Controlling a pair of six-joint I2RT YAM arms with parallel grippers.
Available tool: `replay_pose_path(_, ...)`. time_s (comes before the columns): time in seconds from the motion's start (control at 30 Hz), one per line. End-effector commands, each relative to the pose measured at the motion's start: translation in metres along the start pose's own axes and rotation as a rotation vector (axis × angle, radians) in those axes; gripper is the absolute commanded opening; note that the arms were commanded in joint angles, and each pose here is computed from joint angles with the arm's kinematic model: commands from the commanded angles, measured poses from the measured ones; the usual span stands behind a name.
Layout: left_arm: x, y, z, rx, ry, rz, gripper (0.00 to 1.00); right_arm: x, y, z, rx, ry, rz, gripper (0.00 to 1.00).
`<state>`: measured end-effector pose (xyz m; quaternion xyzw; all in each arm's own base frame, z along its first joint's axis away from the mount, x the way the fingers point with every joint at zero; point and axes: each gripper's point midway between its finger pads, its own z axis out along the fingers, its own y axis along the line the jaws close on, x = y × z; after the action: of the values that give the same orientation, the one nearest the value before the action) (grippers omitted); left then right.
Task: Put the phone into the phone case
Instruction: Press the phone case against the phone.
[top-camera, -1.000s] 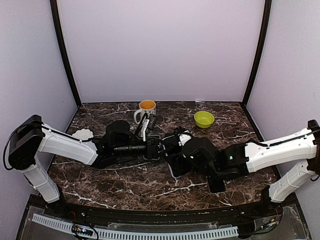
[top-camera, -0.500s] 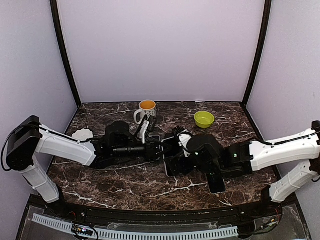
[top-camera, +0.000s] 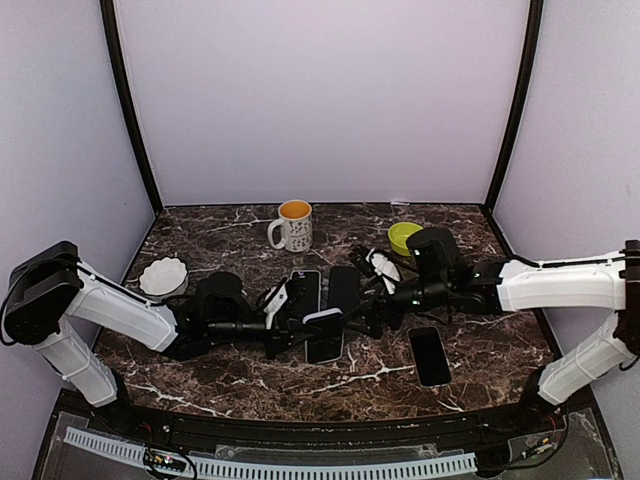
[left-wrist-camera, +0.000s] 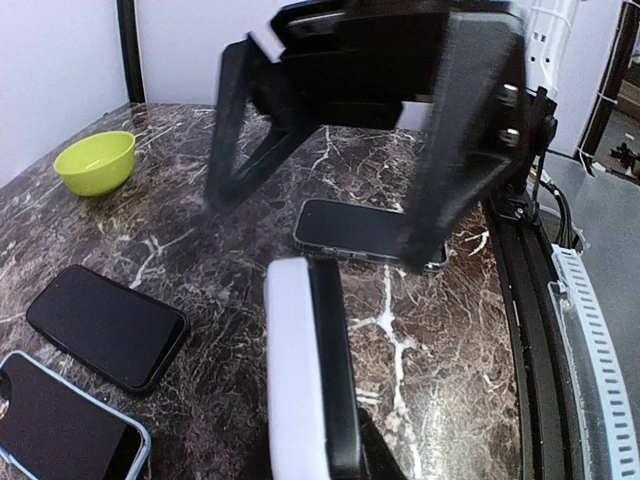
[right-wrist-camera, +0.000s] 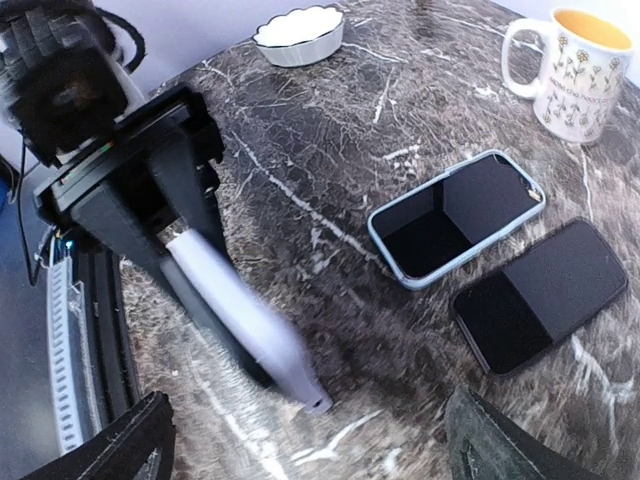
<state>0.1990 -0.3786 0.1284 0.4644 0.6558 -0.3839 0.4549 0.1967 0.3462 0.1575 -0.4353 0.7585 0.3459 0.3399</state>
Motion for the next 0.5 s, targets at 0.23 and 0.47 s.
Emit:
replay_pose_path(0.23, 0.014, -0.001, -0.006, 0.060, -0.004, 0.146, 0.06, -0.022, 0.026, 0.032, -0.261, -0.019, -0.220, 0.71)
replay_pose_path(0.47, 0.015, -0.002, -0.007, 0.137, 0.002, 0.129, 0.07, -0.017, 0.031, 0.043, -0.263, -0.017, -0.296, 0.59)
